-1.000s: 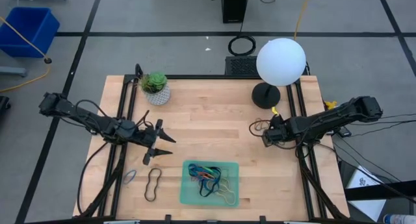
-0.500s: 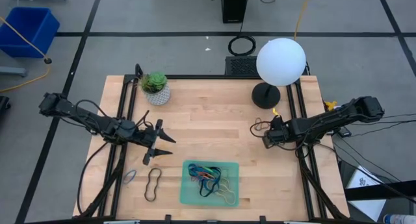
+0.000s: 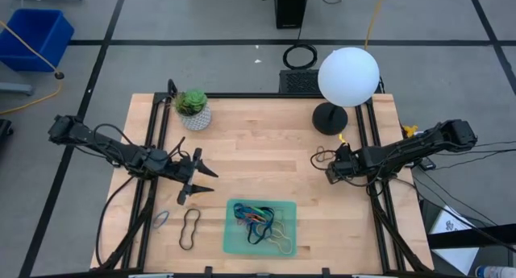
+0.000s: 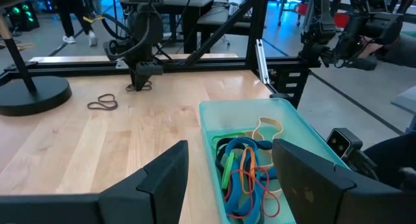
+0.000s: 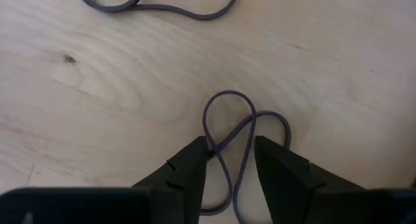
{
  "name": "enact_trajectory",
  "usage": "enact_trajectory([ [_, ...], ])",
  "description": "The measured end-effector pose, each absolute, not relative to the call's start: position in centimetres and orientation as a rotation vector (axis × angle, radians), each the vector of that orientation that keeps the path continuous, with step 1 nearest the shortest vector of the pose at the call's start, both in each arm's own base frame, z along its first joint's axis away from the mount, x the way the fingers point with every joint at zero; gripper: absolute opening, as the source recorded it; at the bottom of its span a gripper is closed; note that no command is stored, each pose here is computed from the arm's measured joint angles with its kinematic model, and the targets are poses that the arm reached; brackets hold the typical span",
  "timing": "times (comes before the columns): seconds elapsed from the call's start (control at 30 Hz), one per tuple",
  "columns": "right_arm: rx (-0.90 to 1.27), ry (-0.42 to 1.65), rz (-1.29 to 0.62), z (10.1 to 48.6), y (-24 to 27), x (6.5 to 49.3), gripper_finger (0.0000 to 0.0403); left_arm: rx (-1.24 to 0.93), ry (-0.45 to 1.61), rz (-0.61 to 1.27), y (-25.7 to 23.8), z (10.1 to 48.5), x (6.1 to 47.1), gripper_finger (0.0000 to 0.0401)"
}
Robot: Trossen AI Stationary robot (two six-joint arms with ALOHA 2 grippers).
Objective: Pick and place rubber bands into bin
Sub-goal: Put the bottom small violet rubberband into the green bin
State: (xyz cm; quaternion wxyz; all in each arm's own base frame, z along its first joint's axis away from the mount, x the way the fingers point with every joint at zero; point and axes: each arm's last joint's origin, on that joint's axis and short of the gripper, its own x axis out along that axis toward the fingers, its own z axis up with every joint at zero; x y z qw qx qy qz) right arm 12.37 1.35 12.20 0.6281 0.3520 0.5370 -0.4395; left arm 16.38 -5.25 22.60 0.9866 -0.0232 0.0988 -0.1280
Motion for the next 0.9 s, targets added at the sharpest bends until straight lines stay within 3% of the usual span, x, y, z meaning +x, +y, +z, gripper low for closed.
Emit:
enact_trajectory([
  [0.43,0.803,1.253,-0.971,12.2,1.4,12.4,0.0008,-0.046,0.199,-0.257,-5.2,22.6,16.4,0.0228],
  [0.9,0.778,1.224,-0.919,13.2,1.5,13.3,0.0001,-0.047,0.199,-0.257,-5.2,22.6,16.4,0.0228],
])
